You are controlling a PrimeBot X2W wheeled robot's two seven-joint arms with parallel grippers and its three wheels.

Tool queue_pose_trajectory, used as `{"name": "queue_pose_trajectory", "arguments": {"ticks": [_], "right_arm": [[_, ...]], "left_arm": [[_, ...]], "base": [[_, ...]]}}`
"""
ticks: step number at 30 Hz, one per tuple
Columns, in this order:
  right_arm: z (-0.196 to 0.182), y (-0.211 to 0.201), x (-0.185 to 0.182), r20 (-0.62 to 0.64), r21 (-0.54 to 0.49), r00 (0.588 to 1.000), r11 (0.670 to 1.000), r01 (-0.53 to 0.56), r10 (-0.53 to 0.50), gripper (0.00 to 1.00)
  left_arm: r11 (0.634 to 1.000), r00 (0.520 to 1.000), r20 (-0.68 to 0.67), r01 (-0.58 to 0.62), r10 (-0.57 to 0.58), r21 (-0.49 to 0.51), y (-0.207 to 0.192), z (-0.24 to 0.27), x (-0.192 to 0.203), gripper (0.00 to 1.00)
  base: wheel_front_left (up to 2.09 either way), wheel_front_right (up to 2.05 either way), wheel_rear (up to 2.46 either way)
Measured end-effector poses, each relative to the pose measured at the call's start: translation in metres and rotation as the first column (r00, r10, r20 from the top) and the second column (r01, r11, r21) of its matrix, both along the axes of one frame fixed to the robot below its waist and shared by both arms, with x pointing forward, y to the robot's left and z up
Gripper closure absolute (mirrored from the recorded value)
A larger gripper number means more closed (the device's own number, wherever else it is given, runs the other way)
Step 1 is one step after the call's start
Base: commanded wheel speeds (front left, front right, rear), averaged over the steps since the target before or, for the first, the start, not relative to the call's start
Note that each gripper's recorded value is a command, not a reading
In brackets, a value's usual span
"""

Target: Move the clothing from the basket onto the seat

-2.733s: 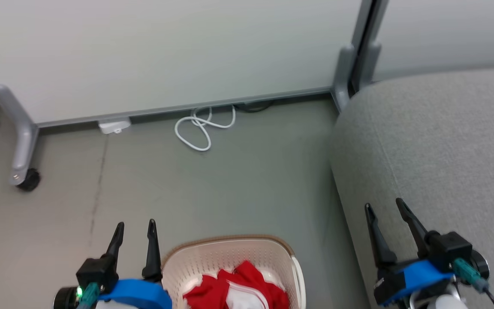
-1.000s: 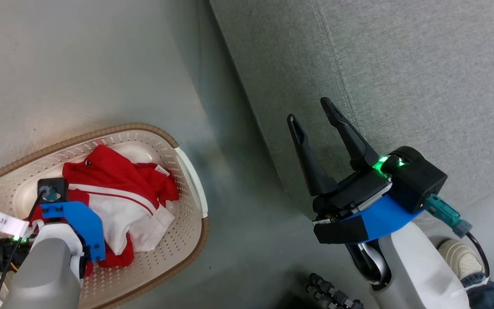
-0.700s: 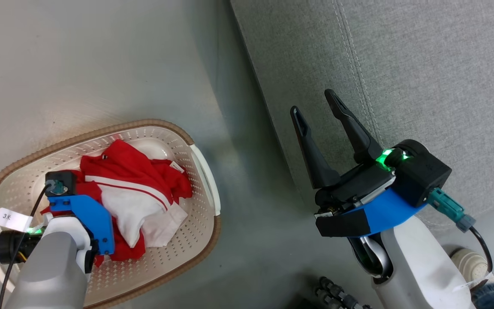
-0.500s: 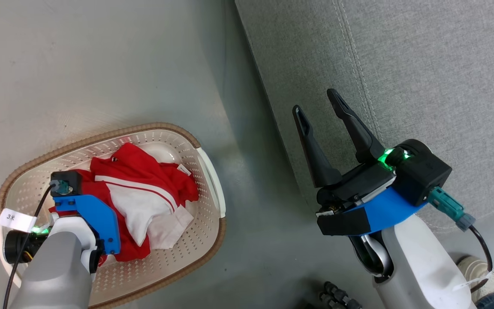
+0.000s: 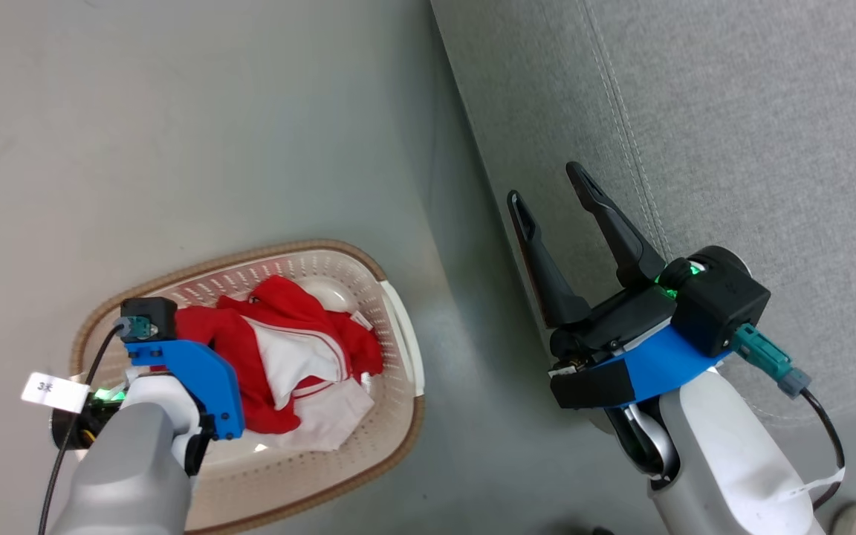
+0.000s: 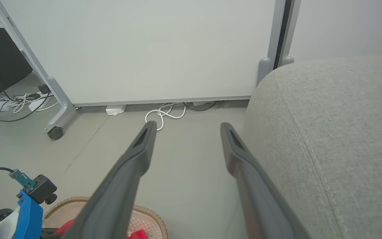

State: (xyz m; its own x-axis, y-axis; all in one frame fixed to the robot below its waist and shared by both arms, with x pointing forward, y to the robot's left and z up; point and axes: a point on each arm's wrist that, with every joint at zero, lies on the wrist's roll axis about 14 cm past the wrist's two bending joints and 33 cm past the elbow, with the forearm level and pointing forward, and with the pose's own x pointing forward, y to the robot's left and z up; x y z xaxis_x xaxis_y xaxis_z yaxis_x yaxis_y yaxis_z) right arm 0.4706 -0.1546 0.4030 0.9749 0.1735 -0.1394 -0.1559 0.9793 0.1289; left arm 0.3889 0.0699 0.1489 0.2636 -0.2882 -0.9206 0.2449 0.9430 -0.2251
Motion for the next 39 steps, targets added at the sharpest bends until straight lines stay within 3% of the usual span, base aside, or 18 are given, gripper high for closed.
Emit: {"name": "queue_pose_trajectory", "arguments": {"ticks": [6, 13, 24, 34, 39], "right_arm": [[0.023, 0.014, -0.001, 0.055, 0.003, 0.998, 0.999, -0.033, 0.033, 0.00], [0.046, 0.035, -0.010, 0.103, -0.001, 0.991, 0.997, -0.082, 0.081, 0.00], [0.079, 0.057, -0.032, 0.171, -0.009, 0.976, 0.991, -0.133, 0.132, 0.00], [0.097, 0.068, -0.055, 0.193, -0.021, 0.968, 0.987, -0.161, 0.162, 0.00], [0.102, 0.071, -0.067, 0.197, -0.027, 0.965, 0.985, -0.169, 0.171, 0.00]], "left_arm": [[0.995, 0.985, 0.151, -0.074, 0.084, -0.065, 0.003, 0.045, 0.016, 1.00], [0.979, 0.916, 0.371, -0.092, 0.156, -0.183, -0.007, 0.107, 0.018, 1.00], [0.930, 0.727, 0.629, -0.035, 0.276, -0.367, -0.020, 0.223, 0.033, 1.00], [0.921, 0.548, 0.790, 0.085, 0.275, -0.380, -0.020, 0.316, 0.046, 1.00], [0.921, 0.480, 0.841, 0.151, 0.250, -0.360, -0.028, 0.357, 0.053, 1.00]], "base": [[0.00, 0.00, 0.00], [0.00, 0.00, 0.00], [0.00, 0.00, 0.00], [0.00, 0.00, 0.00], [0.00, 0.00, 0.00]]}}
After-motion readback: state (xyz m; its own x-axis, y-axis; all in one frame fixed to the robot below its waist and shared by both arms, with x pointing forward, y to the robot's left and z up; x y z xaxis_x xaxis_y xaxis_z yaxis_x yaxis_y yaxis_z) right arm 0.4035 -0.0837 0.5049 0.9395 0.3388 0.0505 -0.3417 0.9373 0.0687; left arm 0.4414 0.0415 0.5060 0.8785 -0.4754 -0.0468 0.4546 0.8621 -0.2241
